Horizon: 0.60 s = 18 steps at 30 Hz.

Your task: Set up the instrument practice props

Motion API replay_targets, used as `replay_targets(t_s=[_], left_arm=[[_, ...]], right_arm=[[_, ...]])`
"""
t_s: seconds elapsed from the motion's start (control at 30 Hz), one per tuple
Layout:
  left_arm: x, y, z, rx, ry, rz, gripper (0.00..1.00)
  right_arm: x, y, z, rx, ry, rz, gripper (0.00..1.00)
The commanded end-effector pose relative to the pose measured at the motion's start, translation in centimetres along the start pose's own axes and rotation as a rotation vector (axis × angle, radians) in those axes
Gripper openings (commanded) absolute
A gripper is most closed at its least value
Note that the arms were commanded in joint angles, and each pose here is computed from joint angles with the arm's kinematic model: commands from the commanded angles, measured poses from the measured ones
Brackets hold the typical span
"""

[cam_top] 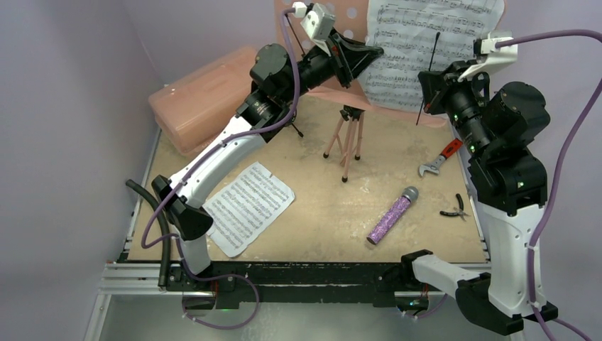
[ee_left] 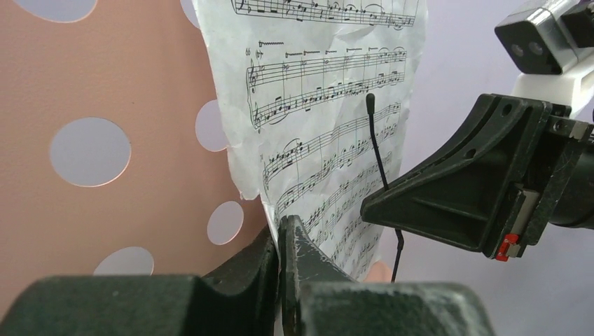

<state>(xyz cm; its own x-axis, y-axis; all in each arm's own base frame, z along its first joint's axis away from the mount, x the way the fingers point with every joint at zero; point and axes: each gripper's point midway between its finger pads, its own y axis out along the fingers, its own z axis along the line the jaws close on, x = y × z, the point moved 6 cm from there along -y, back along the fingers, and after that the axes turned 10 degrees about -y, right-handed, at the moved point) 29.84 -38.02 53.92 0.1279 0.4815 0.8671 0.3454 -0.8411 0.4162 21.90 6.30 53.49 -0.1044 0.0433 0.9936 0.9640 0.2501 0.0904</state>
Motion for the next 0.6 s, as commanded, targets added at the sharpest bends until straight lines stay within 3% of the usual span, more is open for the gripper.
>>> replay_targets(t_s=[0.0, 0.2, 0.43, 0.57], left_arm=[[1.6, 0.6, -0.5, -0.034, -0.014, -0.065, 0.02], [1.3, 0.8, -0.4, -0.035, -0.022, -0.057, 0.02], [1.9, 0.7, -0.7, -0.03, -0.013, -0.072, 0.29], [2.3, 0.5, -0.8, -0.028, -0.006, -0.08, 0.39]], right_arm=[[1.2, 0.0, -0.2, -0.018, 0.026, -0.036, 0.0], [0.9, 0.3, -0.1, -0.015, 0.032, -0.027, 0.0], [0.5, 0.3, -0.2, -0.033, 0.038, -0.018, 0.0], [0.4, 0.3, -0.4, -0.043, 0.039, -0.015, 0.07]])
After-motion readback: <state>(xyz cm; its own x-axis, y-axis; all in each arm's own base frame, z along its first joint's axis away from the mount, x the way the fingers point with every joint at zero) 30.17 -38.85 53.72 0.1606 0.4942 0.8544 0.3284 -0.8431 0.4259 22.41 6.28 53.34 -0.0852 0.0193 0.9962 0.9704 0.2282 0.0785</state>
